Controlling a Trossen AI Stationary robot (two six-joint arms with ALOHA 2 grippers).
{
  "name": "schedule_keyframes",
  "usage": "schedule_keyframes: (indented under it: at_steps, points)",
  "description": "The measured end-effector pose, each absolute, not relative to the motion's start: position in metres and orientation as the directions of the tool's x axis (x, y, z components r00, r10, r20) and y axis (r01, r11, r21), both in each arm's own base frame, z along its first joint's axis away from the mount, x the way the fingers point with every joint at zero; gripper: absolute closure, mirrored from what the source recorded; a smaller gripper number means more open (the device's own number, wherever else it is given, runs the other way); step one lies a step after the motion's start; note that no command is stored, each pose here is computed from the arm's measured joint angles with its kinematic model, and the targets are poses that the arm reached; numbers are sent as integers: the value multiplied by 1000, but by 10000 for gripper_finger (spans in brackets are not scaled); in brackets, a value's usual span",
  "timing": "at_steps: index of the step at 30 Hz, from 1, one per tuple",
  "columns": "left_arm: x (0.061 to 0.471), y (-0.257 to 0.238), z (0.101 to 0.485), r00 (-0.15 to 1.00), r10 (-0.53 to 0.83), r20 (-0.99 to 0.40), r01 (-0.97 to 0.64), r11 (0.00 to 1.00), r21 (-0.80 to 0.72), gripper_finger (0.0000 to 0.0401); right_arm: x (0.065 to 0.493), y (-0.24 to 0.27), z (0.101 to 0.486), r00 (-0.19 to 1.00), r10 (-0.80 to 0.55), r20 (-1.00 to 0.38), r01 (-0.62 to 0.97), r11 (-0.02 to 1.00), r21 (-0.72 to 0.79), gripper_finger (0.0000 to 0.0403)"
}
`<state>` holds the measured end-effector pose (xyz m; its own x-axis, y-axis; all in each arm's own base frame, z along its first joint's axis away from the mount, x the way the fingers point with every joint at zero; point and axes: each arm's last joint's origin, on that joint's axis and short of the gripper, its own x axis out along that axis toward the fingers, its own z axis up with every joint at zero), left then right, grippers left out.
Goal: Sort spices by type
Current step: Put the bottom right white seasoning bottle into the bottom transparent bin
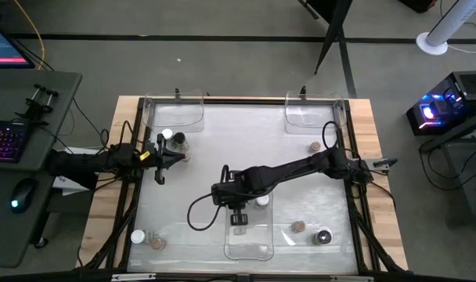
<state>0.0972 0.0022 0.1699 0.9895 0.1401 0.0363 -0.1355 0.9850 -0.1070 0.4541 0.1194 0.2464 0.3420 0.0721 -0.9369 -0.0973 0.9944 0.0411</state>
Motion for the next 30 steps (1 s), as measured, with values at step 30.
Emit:
schedule_keyframes:
  at_steps: [30]
  points:
    - [97, 2, 170, 989, 140, 36, -136, 985, -107, 401, 448, 100, 235, 240, -3, -971, -123, 992, -33, 402]
